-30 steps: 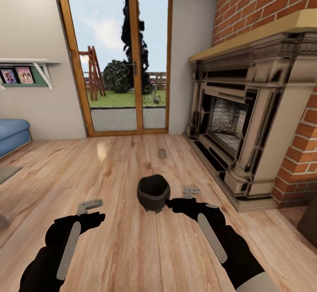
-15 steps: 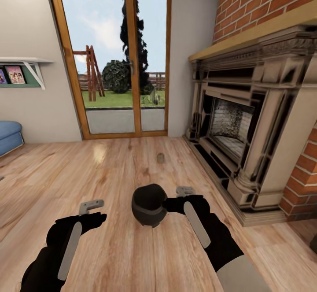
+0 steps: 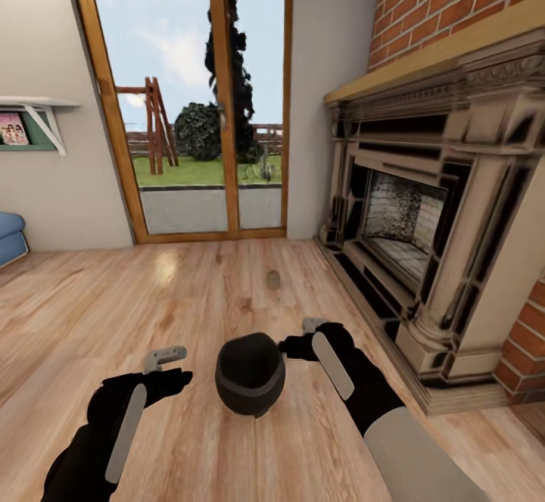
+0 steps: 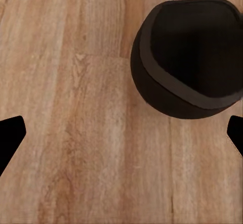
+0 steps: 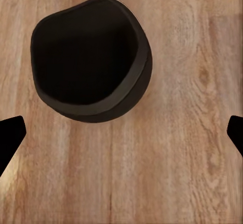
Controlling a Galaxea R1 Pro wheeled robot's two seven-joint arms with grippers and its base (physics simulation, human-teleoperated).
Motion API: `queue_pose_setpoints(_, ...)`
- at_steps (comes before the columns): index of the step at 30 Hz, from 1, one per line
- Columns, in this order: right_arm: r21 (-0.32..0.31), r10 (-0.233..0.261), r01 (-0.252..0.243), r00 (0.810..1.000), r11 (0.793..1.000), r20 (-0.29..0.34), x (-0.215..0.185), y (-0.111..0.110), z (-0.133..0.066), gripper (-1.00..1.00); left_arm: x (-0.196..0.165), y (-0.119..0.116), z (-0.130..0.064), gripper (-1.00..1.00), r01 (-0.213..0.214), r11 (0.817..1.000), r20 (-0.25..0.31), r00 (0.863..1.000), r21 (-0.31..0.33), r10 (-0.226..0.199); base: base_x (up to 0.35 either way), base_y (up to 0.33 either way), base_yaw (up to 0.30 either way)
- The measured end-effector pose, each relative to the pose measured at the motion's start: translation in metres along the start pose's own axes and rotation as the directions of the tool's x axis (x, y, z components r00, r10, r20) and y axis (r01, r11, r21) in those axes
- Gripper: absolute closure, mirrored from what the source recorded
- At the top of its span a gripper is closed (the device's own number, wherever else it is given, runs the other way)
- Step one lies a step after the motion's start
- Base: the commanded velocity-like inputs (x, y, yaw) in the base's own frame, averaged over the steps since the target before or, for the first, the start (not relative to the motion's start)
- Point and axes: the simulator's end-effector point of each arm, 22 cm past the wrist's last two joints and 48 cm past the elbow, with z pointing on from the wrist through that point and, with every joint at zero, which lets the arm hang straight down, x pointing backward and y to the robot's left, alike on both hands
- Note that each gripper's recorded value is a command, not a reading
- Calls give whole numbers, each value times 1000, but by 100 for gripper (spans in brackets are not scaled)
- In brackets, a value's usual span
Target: Place each of the two pumpkins and all three candles from the living room inside a cabinet in the living room (use any cabinet), then make sure every cabinet is closed, and position the cauldron so it is next to a table in the living room.
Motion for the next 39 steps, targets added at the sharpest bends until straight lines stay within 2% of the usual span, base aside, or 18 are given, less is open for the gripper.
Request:
queue_pose_setpoints(7,-51,38,-39,999,998,-12,2,12,-1,-100,3,-1,2,-100,-2,1000,-9,1000,3,2,285,-171,0)
queue_pose_setpoints(17,-48,37,-38,999,998,-20,6,11,1,-100,0,-5,1,-100,-3,999,-2,1000,34,3,291,-47,0)
queue_pose_setpoints(23,-60,47,-48,999,997,-15,6,16,3,-100,-1,-8,0,-100,8,999,0,1000,51,-8,54,17,0)
queue_pose_setpoints(25,-56,61,-61,998,997,4,4,15,6,-100,-1,-10,0,-100,20,998,-2,1000,67,-20,8,2,0)
queue_pose_setpoints(27,-32,72,-72,997,997,-5,15,8,19,-100,-1,-13,0,-100,35,996,-6,999,88,-34,3,1,0)
queue_pose_setpoints(28,-14,69,-69,997,998,-23,26,4,27,-100,0,-13,0,-100,41,995,-9,999,95,-40,1,0,0)
queue_pose_setpoints(30,-3,52,-52,998,999,-33,31,4,33,-100,0,-14,0,-100,45,994,-10,999,101,-44,31,0,0)
queue_pose_setpoints(33,2,34,-34,999,999,-37,34,6,35,-100,0,-14,0,-100,47,993,-11,999,104,-46,131,0,0)
queue_pose_setpoints(39,-10,28,-28,999,1000,-39,35,10,36,-100,0,-13,0,-100,46,994,-11,999,102,-45,146,0,0)
